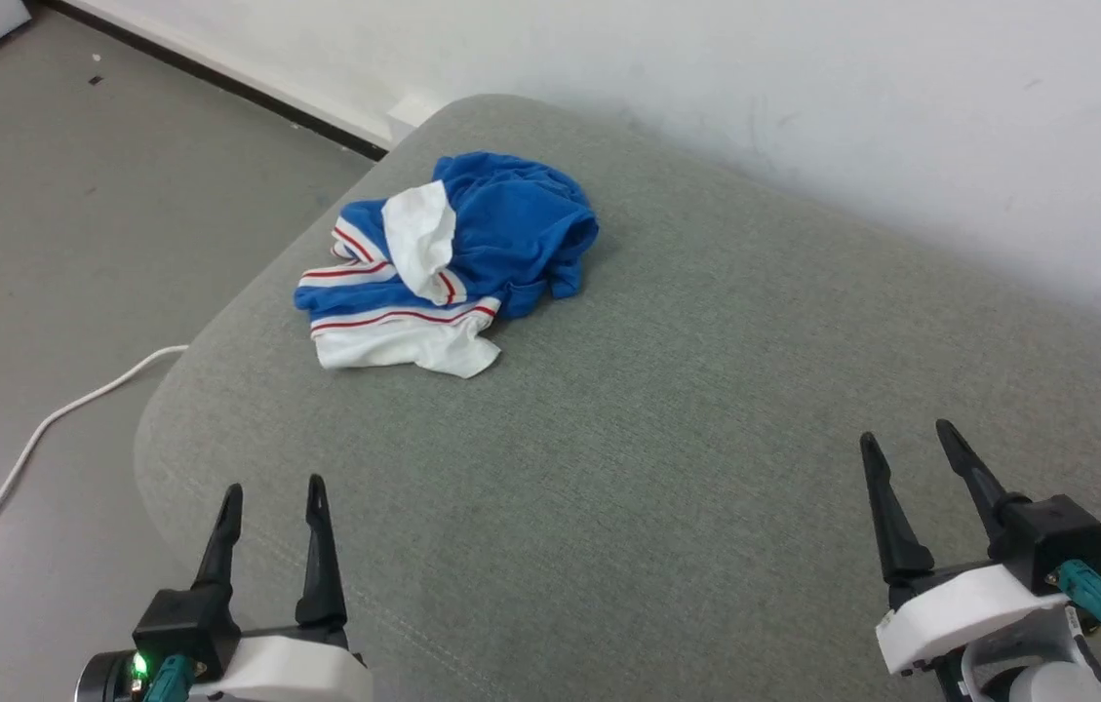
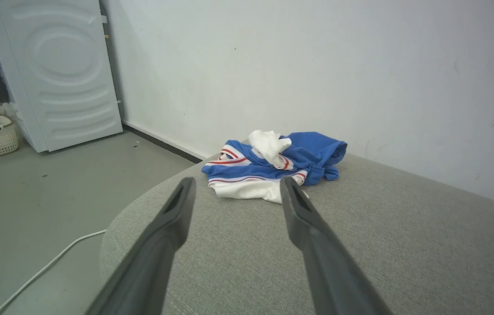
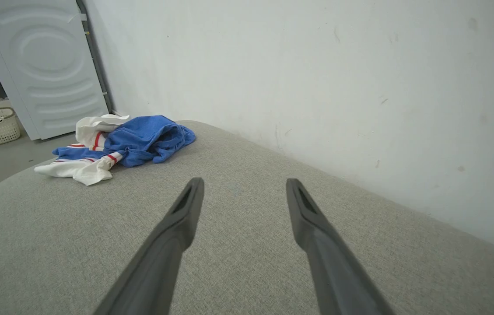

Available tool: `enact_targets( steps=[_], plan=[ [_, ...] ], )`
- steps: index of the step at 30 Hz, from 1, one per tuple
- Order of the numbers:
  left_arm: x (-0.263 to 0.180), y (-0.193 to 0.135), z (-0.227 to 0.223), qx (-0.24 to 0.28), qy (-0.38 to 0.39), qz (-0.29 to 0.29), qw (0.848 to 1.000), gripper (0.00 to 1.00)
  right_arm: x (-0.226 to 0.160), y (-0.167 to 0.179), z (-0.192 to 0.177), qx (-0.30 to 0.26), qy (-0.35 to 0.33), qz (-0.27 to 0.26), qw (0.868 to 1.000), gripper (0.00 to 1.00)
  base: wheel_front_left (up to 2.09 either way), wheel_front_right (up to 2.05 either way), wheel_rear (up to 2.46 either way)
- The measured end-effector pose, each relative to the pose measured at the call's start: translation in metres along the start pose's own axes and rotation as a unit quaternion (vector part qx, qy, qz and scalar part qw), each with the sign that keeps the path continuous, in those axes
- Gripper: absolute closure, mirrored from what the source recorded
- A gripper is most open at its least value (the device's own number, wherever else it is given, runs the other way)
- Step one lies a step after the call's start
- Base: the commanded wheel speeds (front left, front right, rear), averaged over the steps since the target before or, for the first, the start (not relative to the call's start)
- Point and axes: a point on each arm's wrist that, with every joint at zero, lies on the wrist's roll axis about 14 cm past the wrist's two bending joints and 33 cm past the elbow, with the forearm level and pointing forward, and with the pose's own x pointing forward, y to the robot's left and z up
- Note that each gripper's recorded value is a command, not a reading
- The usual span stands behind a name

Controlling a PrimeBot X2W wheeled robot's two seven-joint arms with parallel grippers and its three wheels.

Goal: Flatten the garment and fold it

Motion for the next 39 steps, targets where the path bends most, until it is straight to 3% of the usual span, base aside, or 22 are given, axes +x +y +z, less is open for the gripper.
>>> enact_targets(
  steps=[23, 39],
  plan=[
    [-0.026, 0.041, 0.001, -0.004, -0.011, 0.064, 0.998, 0.00, 0.019, 0.029, -0.001, 0.004, -0.011, 0.045, 0.999, 0.00, 0.00, 0.00, 0.00],
    [-0.023, 0.039, 0.001, -0.018, -0.010, 0.060, 0.998, 0.00, 0.020, 0.026, -0.001, 0.006, -0.009, 0.042, 0.999, 0.00, 0.00, 0.00, 0.00]
  ],
)
